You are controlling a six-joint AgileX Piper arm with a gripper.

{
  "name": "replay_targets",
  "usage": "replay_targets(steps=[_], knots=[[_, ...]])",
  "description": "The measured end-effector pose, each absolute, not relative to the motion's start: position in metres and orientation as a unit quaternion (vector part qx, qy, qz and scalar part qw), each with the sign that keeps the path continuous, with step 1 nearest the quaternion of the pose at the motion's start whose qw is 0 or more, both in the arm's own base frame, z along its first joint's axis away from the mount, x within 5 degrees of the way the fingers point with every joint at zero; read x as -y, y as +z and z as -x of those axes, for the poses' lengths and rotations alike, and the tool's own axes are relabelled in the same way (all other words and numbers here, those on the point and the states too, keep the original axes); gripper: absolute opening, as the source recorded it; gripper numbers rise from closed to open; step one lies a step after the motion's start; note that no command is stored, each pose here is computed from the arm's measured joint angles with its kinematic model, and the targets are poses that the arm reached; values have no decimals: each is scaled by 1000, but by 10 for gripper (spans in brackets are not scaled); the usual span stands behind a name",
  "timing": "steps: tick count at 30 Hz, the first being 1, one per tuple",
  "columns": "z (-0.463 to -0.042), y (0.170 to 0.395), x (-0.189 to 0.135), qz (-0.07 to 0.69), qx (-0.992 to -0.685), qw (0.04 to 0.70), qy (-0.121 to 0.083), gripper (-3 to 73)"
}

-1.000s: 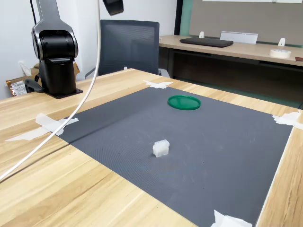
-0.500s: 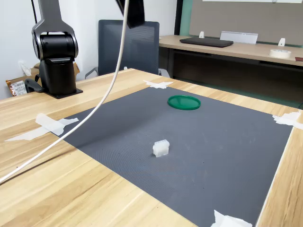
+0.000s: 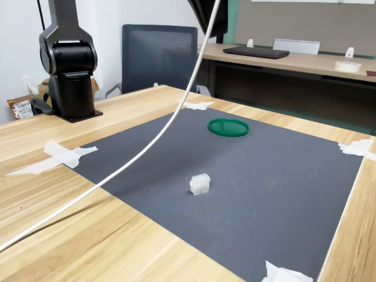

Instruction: Grasp a white terminal and put it in the green lid.

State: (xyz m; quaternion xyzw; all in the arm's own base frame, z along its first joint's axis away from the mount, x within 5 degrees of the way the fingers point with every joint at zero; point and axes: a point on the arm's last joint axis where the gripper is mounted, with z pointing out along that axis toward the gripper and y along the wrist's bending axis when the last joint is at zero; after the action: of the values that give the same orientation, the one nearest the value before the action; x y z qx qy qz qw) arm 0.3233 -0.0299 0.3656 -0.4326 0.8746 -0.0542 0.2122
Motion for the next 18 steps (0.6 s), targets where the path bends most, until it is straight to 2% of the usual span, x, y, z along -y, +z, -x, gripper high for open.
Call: replay_targets(steps=[12,18], knots=[[-328,376,27,420,-875,237,-45,-29],[-335,368,23,415,-877,241,-15,-29]])
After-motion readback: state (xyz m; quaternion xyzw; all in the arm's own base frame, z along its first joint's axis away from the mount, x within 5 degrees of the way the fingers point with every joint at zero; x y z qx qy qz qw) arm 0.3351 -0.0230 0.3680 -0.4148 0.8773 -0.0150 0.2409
